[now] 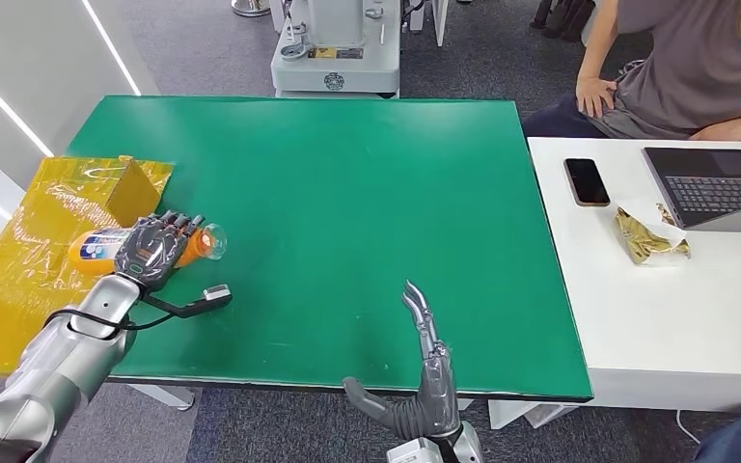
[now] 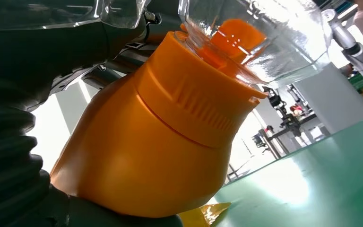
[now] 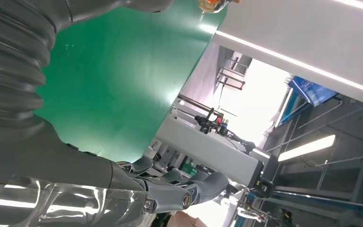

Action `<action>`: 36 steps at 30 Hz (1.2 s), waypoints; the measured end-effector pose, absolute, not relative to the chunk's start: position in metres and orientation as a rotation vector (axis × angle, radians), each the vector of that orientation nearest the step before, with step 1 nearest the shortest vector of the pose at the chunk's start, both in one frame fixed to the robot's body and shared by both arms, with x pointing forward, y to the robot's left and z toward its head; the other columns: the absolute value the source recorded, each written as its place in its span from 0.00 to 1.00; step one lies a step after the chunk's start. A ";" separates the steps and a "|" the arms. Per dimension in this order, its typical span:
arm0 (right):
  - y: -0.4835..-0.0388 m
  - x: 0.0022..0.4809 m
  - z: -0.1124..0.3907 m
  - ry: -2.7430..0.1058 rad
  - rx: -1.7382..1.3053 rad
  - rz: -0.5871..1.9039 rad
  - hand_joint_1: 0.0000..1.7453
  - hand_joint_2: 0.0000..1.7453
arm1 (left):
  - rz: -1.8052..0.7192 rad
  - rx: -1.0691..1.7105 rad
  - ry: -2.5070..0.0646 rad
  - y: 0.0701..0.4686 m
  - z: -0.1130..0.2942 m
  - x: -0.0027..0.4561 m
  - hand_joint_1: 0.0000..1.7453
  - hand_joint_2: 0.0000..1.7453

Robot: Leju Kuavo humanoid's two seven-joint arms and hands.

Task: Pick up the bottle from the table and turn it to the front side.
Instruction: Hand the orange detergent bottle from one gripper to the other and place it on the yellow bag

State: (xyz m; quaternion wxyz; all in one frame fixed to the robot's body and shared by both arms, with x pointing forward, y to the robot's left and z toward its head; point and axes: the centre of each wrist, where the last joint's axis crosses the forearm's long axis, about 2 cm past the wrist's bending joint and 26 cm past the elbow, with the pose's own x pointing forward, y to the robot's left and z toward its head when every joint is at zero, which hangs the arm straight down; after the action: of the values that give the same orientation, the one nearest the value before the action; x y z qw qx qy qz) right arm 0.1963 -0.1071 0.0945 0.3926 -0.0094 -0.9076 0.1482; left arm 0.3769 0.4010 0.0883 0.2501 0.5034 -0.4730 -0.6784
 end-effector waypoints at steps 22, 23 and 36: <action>-0.111 0.195 0.092 -2.304 -0.031 0.382 0.00 1.00 | -1.769 1.395 -1.142 0.401 0.084 0.376 0.00 1.00; -0.111 0.195 0.092 -2.304 -0.031 0.382 0.00 1.00 | -1.749 1.418 -1.138 0.403 0.085 0.376 0.00 1.00; -0.110 0.194 0.092 -2.304 -0.021 0.386 0.00 1.00 | -1.676 1.523 -1.115 0.419 0.085 0.370 0.00 1.00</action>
State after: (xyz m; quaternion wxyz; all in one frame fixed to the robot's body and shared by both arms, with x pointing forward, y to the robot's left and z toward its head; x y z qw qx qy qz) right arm 0.1941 -0.1096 0.0918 0.3920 -0.0084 -0.9073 0.1519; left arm 0.3695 0.4191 0.0849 0.3038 0.5747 -0.4209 -0.6327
